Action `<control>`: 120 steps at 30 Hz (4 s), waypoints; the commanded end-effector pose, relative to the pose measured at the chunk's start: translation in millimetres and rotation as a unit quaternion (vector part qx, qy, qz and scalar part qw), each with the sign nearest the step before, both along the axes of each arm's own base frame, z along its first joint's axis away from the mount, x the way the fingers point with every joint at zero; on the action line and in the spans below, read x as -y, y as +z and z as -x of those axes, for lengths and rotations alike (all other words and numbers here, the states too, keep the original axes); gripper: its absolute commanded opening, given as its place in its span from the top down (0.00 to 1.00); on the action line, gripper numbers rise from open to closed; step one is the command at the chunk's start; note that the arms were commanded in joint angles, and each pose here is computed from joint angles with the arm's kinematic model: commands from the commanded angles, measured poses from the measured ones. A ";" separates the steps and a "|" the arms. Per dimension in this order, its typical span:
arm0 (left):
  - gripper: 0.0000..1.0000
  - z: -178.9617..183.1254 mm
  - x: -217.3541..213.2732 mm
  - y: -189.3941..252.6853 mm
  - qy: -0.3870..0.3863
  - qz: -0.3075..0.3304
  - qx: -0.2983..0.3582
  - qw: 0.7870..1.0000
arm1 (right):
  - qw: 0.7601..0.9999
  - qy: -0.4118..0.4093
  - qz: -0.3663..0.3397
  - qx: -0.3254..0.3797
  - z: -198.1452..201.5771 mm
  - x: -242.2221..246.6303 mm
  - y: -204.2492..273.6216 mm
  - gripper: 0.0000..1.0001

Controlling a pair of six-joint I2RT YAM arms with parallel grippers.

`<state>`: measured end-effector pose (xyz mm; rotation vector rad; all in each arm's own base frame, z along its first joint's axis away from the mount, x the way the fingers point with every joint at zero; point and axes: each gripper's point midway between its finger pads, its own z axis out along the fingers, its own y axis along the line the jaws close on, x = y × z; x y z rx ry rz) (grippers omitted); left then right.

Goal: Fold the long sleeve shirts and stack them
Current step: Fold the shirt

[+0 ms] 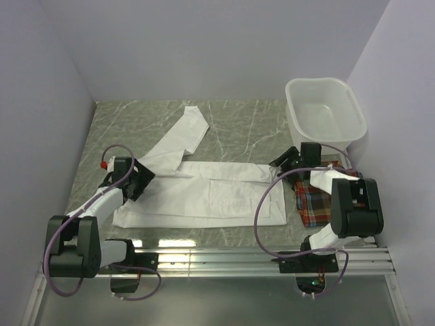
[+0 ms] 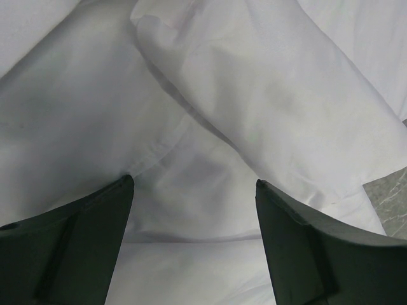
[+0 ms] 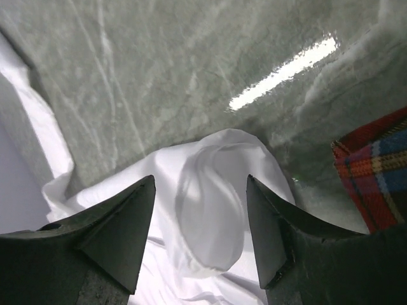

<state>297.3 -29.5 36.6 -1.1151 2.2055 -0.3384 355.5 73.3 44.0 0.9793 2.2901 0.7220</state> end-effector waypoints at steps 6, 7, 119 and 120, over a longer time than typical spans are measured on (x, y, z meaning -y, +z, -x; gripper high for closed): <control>0.16 25.6 -7.3 -20.4 0.003 -0.016 -0.051 0.999 | 1.000 0.027 -0.012 -0.003 -16.9 -20.6 -9.3 0.37; 0.16 25.2 -7.3 -20.3 0.003 -0.016 -0.051 0.999 | 0.999 0.029 -0.014 -0.003 -17.1 -21.5 -10.8 0.38; 0.54 -219.7 84.9 -44.6 -0.295 -0.238 -0.083 0.922 | 0.926 0.292 0.187 0.146 80.0 -86.4 91.4 0.20; 0.58 -218.2 85.2 -45.6 -0.295 -0.235 -0.085 0.922 | 0.927 0.294 0.184 0.146 81.2 -87.7 90.6 0.20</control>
